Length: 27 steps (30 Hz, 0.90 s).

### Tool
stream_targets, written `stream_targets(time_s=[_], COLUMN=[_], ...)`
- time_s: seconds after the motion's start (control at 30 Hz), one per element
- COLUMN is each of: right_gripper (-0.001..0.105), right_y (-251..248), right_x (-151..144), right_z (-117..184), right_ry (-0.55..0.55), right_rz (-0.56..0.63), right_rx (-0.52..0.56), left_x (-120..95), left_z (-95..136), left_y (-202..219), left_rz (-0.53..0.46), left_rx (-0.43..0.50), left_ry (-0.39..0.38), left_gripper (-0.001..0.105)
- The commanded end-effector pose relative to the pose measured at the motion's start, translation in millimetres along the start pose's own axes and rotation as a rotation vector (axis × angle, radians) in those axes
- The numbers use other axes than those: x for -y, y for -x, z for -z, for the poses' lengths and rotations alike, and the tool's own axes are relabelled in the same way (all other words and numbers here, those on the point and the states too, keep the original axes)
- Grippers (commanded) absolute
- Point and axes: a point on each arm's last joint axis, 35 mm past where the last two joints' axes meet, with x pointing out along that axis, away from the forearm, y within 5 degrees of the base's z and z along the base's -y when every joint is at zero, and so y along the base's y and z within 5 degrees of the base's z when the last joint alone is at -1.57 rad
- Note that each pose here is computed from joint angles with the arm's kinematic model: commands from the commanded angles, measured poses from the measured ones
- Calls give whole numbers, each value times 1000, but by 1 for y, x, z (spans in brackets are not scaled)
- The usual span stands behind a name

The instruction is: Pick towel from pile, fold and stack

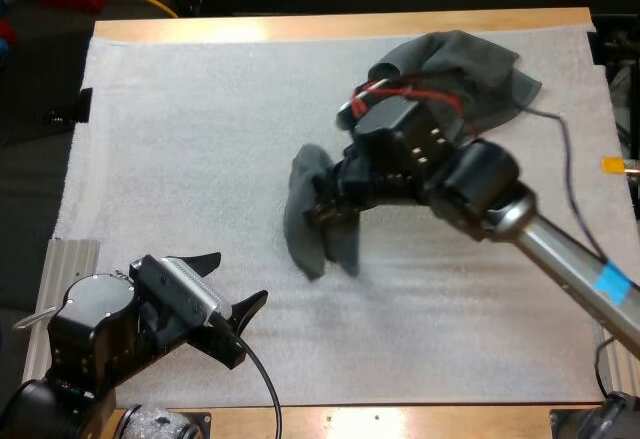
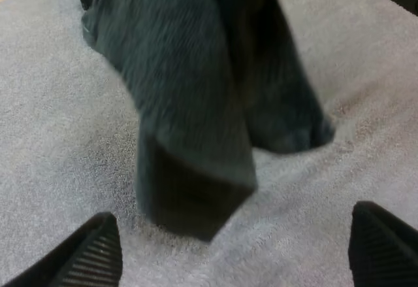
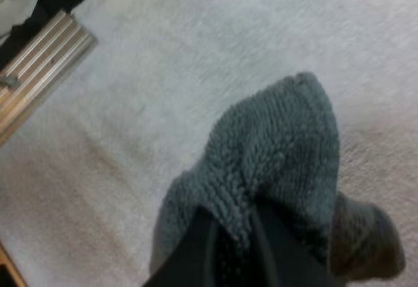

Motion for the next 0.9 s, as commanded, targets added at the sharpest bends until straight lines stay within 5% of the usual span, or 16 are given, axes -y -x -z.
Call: stream_targets(time_s=[0.0,0.27,0.7,0.8,0.87], right_gripper=[2,2,4,15,38], right_y=[-6,-45,-68,-65,-62], right_x=[1,6,34,43,45], right_z=[3,53,121,129,130], right_ry=[4,-12,-23,-57,-65], right_rz=[5,69,336,347,350], right_rx=[-7,-170,-412,-452,-466], left_x=[1,1,1,1,1], left_z=[-2,-2,-2,-2,-2], left_y=[2,2,2,2,2], left_rz=[6,6,6,6,6], left_rx=[11,9,9,9,9], left_ry=[0,1,1,1,1], left_gripper=[69,69,69,69,69])
